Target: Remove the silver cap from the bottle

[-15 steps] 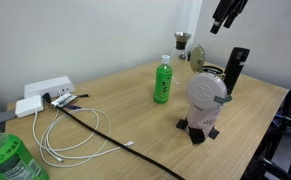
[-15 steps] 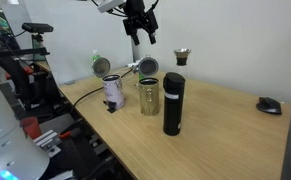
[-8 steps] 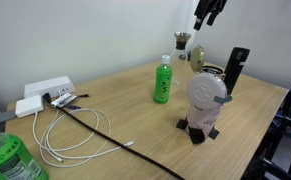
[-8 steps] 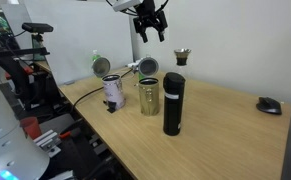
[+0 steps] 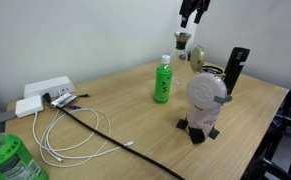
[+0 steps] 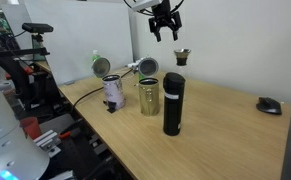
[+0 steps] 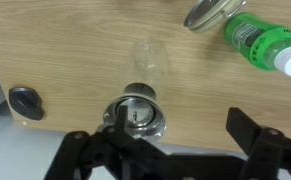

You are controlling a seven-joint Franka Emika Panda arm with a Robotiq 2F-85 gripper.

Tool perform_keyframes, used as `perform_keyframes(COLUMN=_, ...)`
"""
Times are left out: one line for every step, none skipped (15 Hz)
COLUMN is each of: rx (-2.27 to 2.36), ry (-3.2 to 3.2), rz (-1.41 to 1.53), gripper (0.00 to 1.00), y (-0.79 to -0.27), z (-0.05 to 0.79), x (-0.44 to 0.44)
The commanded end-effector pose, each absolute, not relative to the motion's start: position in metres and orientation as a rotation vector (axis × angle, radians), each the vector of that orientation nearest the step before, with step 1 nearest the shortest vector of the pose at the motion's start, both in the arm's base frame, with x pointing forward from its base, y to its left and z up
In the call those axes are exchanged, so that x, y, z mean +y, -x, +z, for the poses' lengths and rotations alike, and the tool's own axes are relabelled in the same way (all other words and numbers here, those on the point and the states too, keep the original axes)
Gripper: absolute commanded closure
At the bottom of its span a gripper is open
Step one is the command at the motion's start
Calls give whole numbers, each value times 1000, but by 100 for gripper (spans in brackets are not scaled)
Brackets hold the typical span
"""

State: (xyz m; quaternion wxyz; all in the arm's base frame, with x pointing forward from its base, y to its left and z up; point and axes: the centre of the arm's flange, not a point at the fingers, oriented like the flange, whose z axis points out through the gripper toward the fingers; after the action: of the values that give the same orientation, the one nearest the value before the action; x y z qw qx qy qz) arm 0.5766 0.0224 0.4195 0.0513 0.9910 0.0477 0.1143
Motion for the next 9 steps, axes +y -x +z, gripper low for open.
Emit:
perform_keyframes(rx=108, ry=-2994, rz=276, gripper=0, y=-606, z=421, x=17)
perform_keyframes(rx=93, ry=-2992, rz=266, gripper=0, y=-611, z=421, x=15)
perform_keyframes(rx=83, ry=-2994, rz=258, gripper=0, y=-615, z=421, x=12)
perform_keyframes(rx=75, ry=-3001, rz=244, gripper=0, y=-618, z=419, x=10)
perform_keyframes(rx=72, ry=-3004, rz=236, gripper=0, y=-620, z=418, x=9)
perform_keyframes(rx=61, ry=-3004, rz=228, gripper=0, y=-622, z=415, x=8)
perform_keyframes(rx=53, ry=-3008, rz=219, gripper=0, y=-624, z=412, x=7)
perform_keyframes(rx=47, ry=-3008, rz=217, gripper=0, y=-625, z=409, x=6)
perform_keyframes(rx=39, ry=-3007, rz=223, gripper=0, y=-626, z=408, x=5)
